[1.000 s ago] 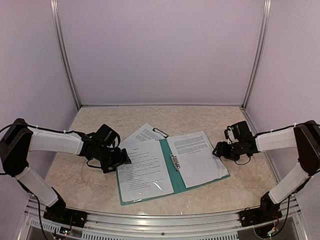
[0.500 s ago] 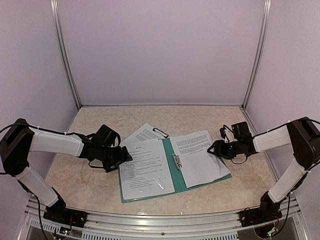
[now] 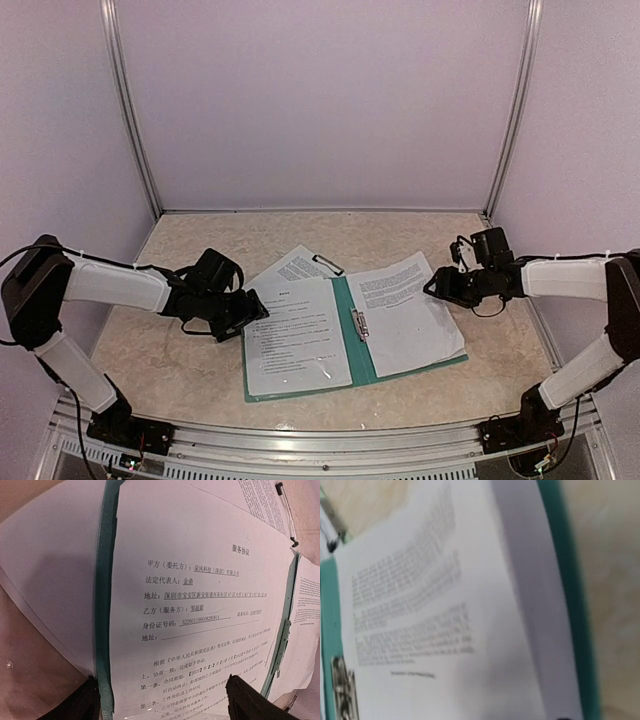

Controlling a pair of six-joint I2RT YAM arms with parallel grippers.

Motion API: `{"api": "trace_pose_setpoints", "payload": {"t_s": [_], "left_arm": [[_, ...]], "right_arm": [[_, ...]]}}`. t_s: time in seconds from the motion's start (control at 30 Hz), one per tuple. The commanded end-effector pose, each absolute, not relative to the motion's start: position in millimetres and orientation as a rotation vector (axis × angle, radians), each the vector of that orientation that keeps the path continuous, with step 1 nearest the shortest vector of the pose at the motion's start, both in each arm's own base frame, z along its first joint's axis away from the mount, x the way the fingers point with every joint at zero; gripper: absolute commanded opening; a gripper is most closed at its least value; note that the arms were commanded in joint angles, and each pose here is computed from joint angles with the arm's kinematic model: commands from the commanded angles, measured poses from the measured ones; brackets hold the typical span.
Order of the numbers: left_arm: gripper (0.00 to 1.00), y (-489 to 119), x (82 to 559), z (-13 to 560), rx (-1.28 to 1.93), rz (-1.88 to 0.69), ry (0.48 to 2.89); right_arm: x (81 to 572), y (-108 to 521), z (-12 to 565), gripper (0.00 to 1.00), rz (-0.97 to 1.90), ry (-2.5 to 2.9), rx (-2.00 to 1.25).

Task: Put the files into the folder
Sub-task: Pick up the folder with files at the center of the board.

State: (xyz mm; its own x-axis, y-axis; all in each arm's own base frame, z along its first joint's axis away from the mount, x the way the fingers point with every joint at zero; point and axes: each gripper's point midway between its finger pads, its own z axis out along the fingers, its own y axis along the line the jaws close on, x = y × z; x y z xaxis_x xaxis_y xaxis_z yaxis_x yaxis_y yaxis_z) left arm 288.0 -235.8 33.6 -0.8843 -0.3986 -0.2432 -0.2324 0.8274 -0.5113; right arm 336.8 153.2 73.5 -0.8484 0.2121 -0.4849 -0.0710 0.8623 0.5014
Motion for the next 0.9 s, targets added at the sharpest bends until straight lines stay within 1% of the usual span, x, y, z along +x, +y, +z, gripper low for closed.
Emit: {"api": "trace_pose_setpoints", "payload": {"t_s": [0.0, 0.07, 0.23, 0.37, 0.47, 0.57, 0.7, 0.87], "left_arm": [[0.85, -197.4, 251.3, -3.5, -0.492, -0.399, 2.84], [0.85, -195.4, 251.9, 2.4, -0.477, -0.388, 2.835], [0.88, -189.8, 255.9, 15.8, -0.462, -0.37, 2.798], [0.89, -189.2, 258.0, 24.7, -0.45, -0.391, 2.777], [0.89, -190.1, 260.7, 30.1, -0.43, -0.403, 2.765], [0.9, -190.9, 262.6, 32.1, -0.413, -0.402, 2.764], [0.9, -193.6, 263.1, 32.4, -0.394, -0.408, 2.777], [0.9, -194.2, 264.1, 33.4, -0.389, -0.411, 2.781]], "right_arm": [[325.8, 125.6, 79.6, 0.68, 0.47, 2.537, 0.094], [313.6, 123.3, 75.2, 0.7, 0.482, 2.554, 0.114], [270.8, 125.8, 58.9, 0.74, 0.632, 2.561, 0.24], [239.3, 130.1, 61.1, 0.77, 0.73, 2.491, 0.37], [226.0, 129.8, 66.2, 0.77, 0.742, 2.458, 0.432], [214.0, 121.2, 59.1, 0.77, 0.673, 2.497, 0.45], [215.7, 113.2, 51.9, 0.77, 0.545, 2.558, 0.392], [242.6, 112.9, 49.8, 0.79, 0.419, 2.622, 0.265]]}}
